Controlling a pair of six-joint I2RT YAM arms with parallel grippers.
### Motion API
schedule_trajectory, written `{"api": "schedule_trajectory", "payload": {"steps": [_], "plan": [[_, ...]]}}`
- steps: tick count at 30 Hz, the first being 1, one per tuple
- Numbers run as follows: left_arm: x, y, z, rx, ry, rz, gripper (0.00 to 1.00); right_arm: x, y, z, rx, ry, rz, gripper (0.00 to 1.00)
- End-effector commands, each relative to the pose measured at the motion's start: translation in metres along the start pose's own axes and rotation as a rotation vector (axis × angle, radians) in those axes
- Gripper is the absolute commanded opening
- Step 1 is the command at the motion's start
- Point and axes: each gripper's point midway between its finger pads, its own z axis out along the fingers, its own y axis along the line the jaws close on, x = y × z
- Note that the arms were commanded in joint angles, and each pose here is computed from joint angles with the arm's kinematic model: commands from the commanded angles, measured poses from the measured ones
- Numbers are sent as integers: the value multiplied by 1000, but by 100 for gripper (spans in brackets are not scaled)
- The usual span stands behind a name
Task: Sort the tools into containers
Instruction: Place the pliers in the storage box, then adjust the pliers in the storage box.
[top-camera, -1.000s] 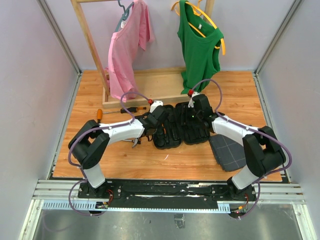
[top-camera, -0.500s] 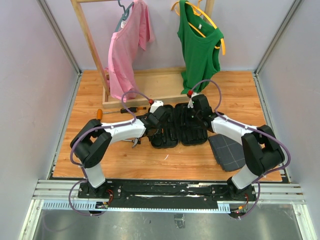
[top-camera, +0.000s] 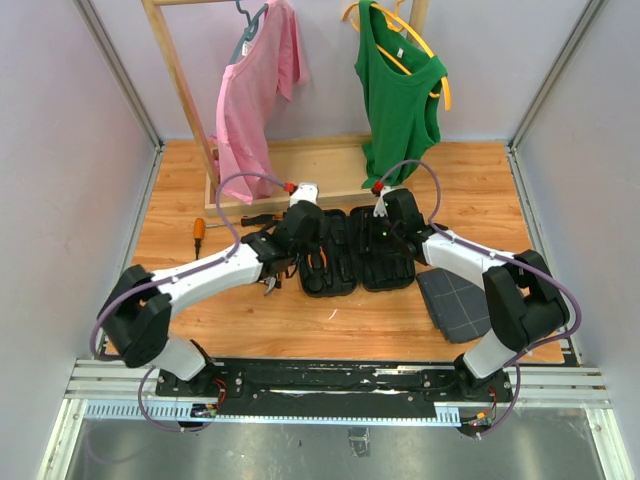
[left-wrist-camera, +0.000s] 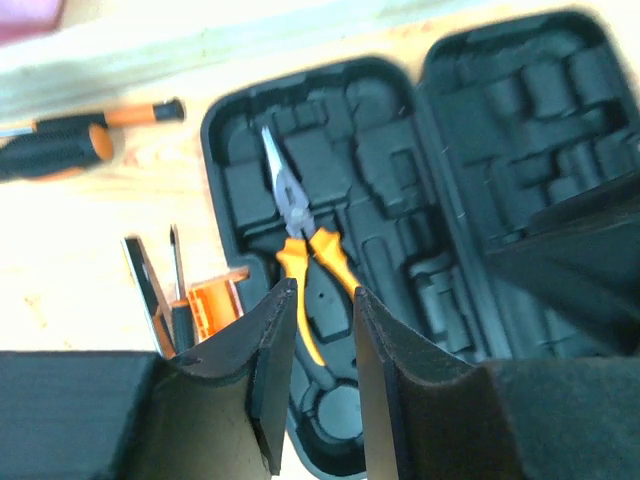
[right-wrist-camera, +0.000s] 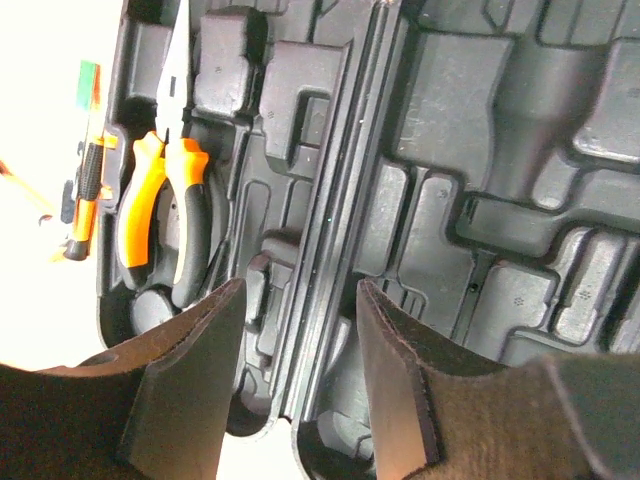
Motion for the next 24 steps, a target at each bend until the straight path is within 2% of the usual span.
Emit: {"api": "schedule_trajectory", "payload": {"steps": [1, 5, 8, 24], "plan": [[-31, 8, -14, 42, -101, -76, 35, -18, 28, -4, -80, -39, -51, 50], [-17, 43, -4, 21, -63, -210, 35, -12, 50, 7, -128, -8, -80, 51], [1, 56, 3, 24, -28, -249, 34, -9, 60, 16, -140, 10, -81, 50], [67, 56, 25, 33, 129, -218, 31, 14, 83, 54, -205, 114, -76, 47]]}}
